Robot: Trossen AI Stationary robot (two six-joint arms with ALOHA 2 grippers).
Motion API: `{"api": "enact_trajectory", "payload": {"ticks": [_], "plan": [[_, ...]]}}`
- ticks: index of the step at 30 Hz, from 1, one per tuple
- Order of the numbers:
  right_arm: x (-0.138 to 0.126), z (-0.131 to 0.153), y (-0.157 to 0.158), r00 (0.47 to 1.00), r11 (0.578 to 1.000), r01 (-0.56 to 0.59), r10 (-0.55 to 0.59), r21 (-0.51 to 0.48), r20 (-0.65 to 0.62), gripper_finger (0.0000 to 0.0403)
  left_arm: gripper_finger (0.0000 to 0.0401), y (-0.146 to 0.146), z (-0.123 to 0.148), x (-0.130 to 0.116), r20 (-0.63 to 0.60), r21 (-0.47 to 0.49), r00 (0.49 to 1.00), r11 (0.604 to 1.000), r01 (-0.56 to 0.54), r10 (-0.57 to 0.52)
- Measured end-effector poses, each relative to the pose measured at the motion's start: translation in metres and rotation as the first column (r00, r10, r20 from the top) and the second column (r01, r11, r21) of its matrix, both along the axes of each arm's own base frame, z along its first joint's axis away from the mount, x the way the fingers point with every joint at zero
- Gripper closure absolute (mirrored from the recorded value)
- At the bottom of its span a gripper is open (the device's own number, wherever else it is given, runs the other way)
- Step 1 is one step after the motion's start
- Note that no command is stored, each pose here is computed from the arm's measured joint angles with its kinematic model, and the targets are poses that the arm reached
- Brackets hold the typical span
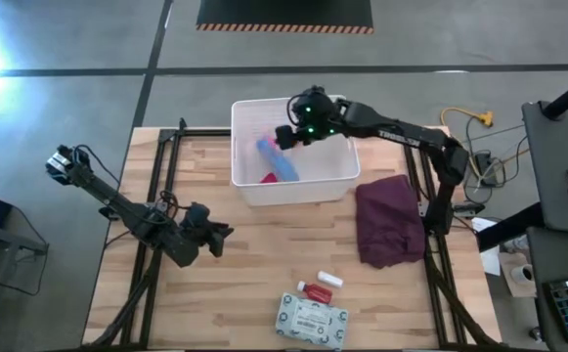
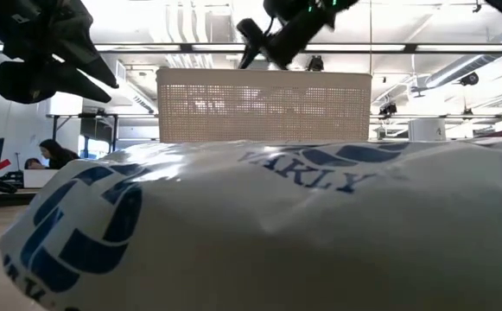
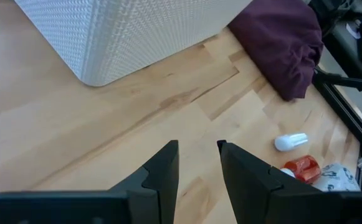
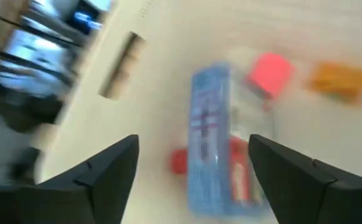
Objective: Pick & place medical supplies in basket/bin
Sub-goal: Put the white gauze into the white bin
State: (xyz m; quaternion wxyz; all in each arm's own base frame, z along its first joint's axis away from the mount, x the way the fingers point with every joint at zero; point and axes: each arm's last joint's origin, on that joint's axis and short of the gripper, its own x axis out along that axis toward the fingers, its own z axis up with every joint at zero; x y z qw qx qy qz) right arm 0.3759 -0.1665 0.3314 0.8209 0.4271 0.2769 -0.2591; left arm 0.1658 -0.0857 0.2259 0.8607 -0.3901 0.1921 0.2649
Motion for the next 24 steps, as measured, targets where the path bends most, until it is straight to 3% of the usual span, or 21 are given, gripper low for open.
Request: {"api": "enact_trajectory", "payload": {"ticks": [5,8,10,14,18,20,24], "plan": [[-0.032,0.035,0.031,0.962,0.985,-0.065,0.019,-0.162,-0.271,0.0084,0.0299,0.000,0.000,0.000,-0.008,0.018,1.000,1.000,0.012,-0.012],[-0.048,0.053,0.072,0.913,0.944,-0.238,0.138,-0.230,-0.383,0.0079,0.0299,0.000,0.000,0.000,-0.014,0.025,1.000,1.000,0.015,-0.014],[-0.058,0.056,0.102,0.879,0.914,-0.345,0.235,-0.214,-0.414,0.0081,0.0299,0.000,-0.001,0.000,-0.014,0.025,1.000,1.000,0.015,-0.014],[-0.076,0.039,0.155,0.797,0.874,-0.483,0.412,-0.056,-0.441,0.0094,0.0299,0.000,-0.001,0.000,-0.015,0.023,1.000,1.000,0.017,-0.016],[-0.096,0.008,0.205,0.732,0.848,-0.527,0.486,0.055,-0.477,0.0113,0.0299,0.000,-0.001,0.000,-0.023,0.011,0.999,1.000,0.029,-0.029],[-0.105,-0.010,0.229,0.697,0.825,-0.560,0.518,0.074,-0.496,0.0122,0.0299,0.000,-0.001,0.000,-0.024,0.009,0.999,0.999,0.031,-0.031],[-0.117,-0.046,0.272,0.642,0.753,-0.658,0.570,0.013,-0.513,0.0133,0.0299,0.000,-0.001,0.000,-0.025,0.009,0.999,0.999,0.032,-0.031]]}}
